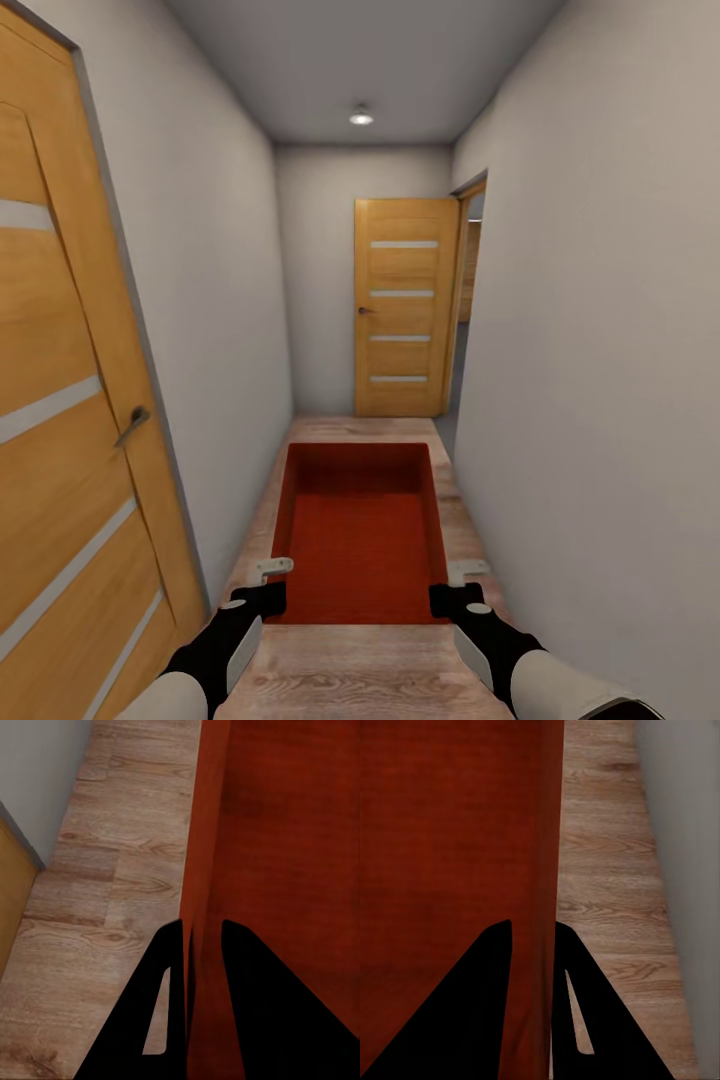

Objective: Move the two storage containers from the living room to the garage. In the garage, place one container on the floor and stack the other container on top of it (either order is fine).

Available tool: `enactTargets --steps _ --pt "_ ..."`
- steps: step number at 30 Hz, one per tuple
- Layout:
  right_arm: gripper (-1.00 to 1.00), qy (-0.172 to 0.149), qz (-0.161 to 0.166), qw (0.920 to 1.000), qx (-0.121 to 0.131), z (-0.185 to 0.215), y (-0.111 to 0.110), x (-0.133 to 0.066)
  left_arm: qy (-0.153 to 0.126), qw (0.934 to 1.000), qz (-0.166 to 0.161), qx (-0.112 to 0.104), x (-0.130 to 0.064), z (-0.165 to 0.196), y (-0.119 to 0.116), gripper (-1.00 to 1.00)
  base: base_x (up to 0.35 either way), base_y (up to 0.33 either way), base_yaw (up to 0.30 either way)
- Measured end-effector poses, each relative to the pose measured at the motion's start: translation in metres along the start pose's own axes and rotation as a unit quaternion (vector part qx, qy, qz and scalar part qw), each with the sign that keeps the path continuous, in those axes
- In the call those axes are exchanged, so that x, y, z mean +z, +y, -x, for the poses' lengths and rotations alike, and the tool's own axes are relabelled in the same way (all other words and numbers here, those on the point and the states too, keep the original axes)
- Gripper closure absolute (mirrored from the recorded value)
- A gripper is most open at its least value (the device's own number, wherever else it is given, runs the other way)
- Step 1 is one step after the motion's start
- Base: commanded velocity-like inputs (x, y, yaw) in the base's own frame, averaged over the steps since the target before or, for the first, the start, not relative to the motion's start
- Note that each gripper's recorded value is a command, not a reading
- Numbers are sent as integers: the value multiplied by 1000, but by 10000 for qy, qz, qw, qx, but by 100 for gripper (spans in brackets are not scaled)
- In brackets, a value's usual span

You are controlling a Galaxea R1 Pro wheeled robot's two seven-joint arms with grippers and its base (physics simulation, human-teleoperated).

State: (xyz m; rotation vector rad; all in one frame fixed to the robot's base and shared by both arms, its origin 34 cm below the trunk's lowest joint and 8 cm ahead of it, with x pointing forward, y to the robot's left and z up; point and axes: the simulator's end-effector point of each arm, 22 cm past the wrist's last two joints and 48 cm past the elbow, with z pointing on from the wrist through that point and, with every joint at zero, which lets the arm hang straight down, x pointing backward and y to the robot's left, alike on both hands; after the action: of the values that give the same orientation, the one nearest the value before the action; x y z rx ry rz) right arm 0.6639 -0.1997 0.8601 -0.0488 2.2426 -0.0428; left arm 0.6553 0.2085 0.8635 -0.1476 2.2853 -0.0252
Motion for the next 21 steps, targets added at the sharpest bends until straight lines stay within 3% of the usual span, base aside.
enactTargets --steps 21 --pt "100 -11 0 10000 7 0 0 0 -13 10000 2 8 0 1 0 100 323 0 0"
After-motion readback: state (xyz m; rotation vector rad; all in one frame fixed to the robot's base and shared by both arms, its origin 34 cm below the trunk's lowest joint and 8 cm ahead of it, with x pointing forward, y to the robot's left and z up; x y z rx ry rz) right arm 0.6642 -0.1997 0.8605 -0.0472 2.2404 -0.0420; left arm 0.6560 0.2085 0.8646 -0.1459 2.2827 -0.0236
